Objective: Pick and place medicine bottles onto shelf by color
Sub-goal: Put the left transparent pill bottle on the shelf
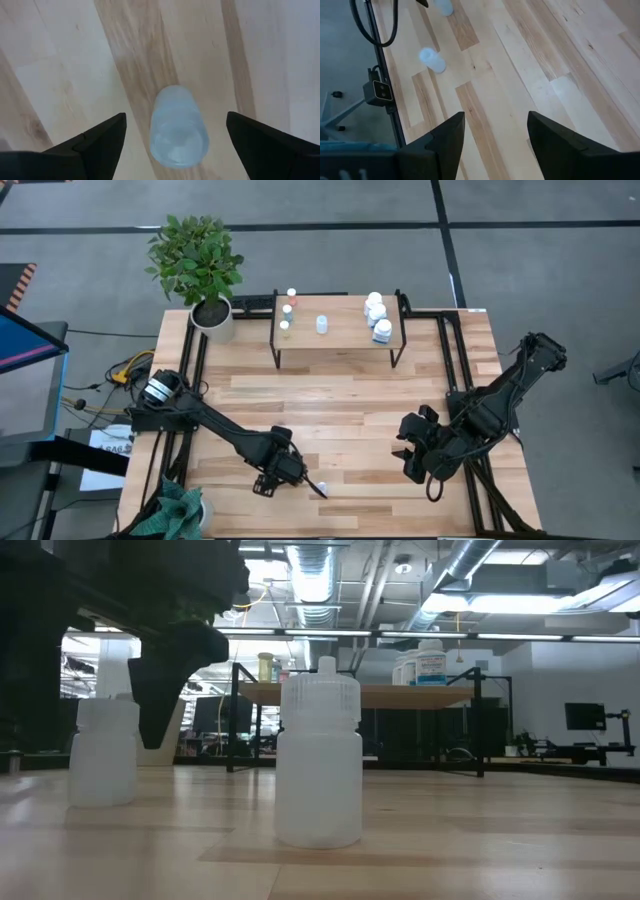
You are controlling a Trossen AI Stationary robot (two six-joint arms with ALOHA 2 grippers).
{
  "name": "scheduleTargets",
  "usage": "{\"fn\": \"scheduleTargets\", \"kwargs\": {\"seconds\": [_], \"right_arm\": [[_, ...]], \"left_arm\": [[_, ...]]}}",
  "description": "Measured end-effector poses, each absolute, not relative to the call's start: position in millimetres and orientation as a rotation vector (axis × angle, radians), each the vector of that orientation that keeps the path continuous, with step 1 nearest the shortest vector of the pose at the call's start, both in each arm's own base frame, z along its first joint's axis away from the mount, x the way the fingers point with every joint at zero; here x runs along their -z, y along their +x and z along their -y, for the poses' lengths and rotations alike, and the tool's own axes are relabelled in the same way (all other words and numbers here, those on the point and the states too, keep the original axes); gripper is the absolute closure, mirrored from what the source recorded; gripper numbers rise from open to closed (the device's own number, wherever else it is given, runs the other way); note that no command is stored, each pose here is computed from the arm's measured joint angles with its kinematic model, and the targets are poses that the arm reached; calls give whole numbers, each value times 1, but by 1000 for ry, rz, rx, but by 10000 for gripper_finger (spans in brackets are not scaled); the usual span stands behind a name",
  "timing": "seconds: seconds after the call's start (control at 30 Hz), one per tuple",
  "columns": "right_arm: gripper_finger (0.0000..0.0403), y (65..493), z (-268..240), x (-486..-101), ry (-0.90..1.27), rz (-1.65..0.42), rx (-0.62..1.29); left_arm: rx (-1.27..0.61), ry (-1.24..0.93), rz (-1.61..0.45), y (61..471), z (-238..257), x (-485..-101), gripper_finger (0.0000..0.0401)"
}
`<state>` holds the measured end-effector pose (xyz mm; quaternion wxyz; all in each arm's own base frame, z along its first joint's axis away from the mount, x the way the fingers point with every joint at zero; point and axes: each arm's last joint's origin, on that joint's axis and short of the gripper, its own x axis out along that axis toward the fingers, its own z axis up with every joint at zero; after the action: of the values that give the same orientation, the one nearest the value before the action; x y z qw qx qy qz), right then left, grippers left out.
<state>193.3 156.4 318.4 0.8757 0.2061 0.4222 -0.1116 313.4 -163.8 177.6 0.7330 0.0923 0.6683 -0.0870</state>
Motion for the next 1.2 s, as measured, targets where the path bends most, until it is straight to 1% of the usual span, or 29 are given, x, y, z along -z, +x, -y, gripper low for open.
{"fn": "scheduleTargets", "kwargs": {"seconds": [0.1, 0.37, 0.57, 0.73, 0.87, 0.97, 1.1, 1.2], "right_arm": [[163, 193, -156, -318, 430, -882, 233], [163, 193, -156, -318, 428, -883, 234], [163, 193, -156, -318, 426, -884, 234], [163, 193, -156, -318, 426, -884, 234], [163, 193, -156, -318, 425, -884, 234], [163, 193, -156, -318, 424, -884, 233], [163, 193, -156, -318, 424, -884, 233], [163, 193, -156, -318, 424, -884, 234]], "left_arm": [[201, 215, -1469, 314, 164, -178, 90], [201, 216, -1469, 313, 164, -178, 184], [187, 186, -1479, 315, 162, -179, 244], [153, 118, -1463, 331, 151, -208, 294], [119, 78, -1406, 351, 129, -248, 295], [60, 78, -1341, 364, 106, -278, 294], [-16, 96, -1209, 380, 67, -316, 277], [-68, 82, -1127, 387, 33, -338, 283]]}}
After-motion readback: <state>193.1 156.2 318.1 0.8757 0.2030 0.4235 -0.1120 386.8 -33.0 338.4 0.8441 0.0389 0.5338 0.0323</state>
